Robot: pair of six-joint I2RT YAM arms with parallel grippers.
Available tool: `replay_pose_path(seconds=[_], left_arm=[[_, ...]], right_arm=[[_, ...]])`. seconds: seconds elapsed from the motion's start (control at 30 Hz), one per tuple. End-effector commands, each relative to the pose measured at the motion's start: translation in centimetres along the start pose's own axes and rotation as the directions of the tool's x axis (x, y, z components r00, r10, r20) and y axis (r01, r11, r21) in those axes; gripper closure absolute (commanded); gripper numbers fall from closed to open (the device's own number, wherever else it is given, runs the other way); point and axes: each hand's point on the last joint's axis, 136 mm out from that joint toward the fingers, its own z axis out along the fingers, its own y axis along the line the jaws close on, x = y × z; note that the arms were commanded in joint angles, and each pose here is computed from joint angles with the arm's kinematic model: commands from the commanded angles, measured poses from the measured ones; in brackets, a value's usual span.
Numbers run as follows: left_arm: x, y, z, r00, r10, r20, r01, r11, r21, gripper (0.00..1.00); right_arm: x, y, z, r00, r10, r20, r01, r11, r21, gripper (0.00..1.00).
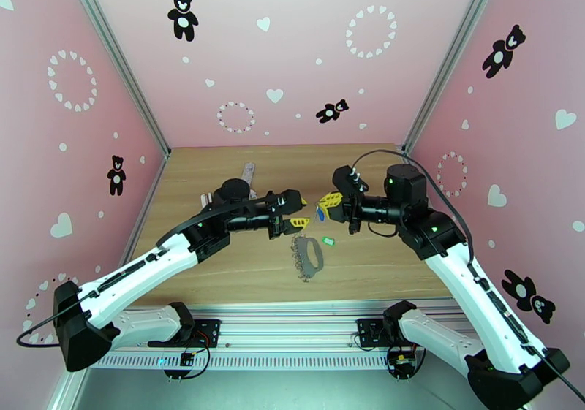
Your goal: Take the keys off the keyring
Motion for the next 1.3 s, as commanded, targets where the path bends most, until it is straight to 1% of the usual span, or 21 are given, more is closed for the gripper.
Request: replay_pose_path(seconds=[0.0, 0.07, 0.1, 0.17, 0.23, 0.3, 0.37, 0.43, 0.47, 0.53, 0.6, 0.77, 0.83, 0.9, 1.0, 1.1, 1.27], left_arm=[[2.2, 1.1, 0.0, 0.994, -0.107, -0.027, 0.105, 0.992, -0.073, 0.58], [3.4, 1.8, -0.5, 0.987, -0.157, -0.046, 0.149, 0.979, -0.14, 0.58], [4.0, 1.9, -0.7, 0.981, -0.186, -0.048, 0.176, 0.971, -0.161, 0.58], [5.2, 1.8, -1.0, 0.973, -0.223, -0.051, 0.21, 0.959, -0.19, 0.55], [6.2, 2.3, -1.2, 0.959, -0.278, -0.056, 0.257, 0.937, -0.237, 0.54], [6.8, 3.1, -1.4, 0.937, -0.349, -0.034, 0.324, 0.899, -0.295, 0.52], [7.6, 3.6, -1.2, 0.911, -0.412, -0.018, 0.384, 0.864, -0.326, 0.47], [8.7, 4.1, -0.9, 0.882, -0.471, -0.001, 0.438, 0.822, -0.363, 0.47], [9.0, 4.0, -0.7, 0.873, -0.488, 0.004, 0.457, 0.813, -0.362, 0.47], [9.3, 4.4, -0.4, 0.858, -0.514, 0.022, 0.484, 0.792, -0.372, 0.47], [10.5, 4.9, 0.0, 0.824, -0.566, 0.03, 0.527, 0.747, -0.406, 0.45], [12.6, 5.2, 1.5, 0.761, -0.648, 0.043, 0.602, 0.678, -0.422, 0.42], [13.1, 5.6, 1.9, 0.749, -0.66, 0.05, 0.611, 0.661, -0.435, 0.41], [13.8, 6.0, 2.1, 0.732, -0.679, 0.058, 0.622, 0.632, -0.462, 0.39], [14.4, 6.2, 2.3, 0.721, -0.69, 0.065, 0.63, 0.614, -0.475, 0.36], [14.8, 6.5, 2.4, 0.713, -0.697, 0.074, 0.635, 0.597, -0.491, 0.34], [15.6, 6.7, 2.4, 0.705, -0.705, 0.078, 0.636, 0.579, -0.511, 0.31]], right_arm=[[1.8, -2.2, 0.0, 0.995, 0.096, 0.034, -0.1, 0.985, 0.137, 1.0], [3.3, -3.1, -0.1, 0.991, 0.13, 0.002, -0.128, 0.971, 0.202, 1.0], [4.2, -4.1, -0.3, 0.987, 0.163, -0.014, -0.154, 0.952, 0.263, 1.0], [5.6, -5.1, -0.6, 0.98, 0.197, -0.018, -0.18, 0.927, 0.33, 1.0], [7.4, -7.1, -0.9, 0.959, 0.284, 0.003, -0.256, 0.86, 0.441, 1.0], [9.2, -8.2, -0.8, 0.936, 0.351, 0.011, -0.31, 0.813, 0.493, 1.0], [11.6, -9.6, -0.7, 0.898, 0.438, 0.037, -0.381, 0.735, 0.56, 1.0], [14.0, -10.8, -0.3, 0.86, 0.51, 0.021, -0.419, 0.681, 0.601, 1.0], [14.9, -11.3, 0.0, 0.843, 0.538, 0.015, -0.43, 0.656, 0.62, 1.0], [16.4, -12.4, 0.7, 0.81, 0.585, 0.022, -0.462, 0.616, 0.638, 1.0], [17.9, -13.4, 1.9, 0.765, 0.643, 0.028, -0.513, 0.582, 0.631, 1.0], [21.3, -15.9, 4.7, 0.686, 0.727, 0.037, -0.572, 0.507, 0.645, 1.0], [22.4, -16.9, 5.7, 0.661, 0.749, 0.047, -0.589, 0.479, 0.651, 1.0], [23.5, -17.8, 6.7, 0.634, 0.772, 0.054, -0.606, 0.451, 0.655, 1.0], [25.1, -18.4, 8.3, 0.593, 0.805, 0.037, -0.626, 0.431, 0.649, 1.0], [26.4, -18.7, 9.3, 0.569, 0.822, 0.024, -0.639, 0.423, 0.643, 1.0], [28.0, -18.9, 9.8, 0.553, 0.833, 0.009, -0.631, 0.411, 0.658, 1.0]])
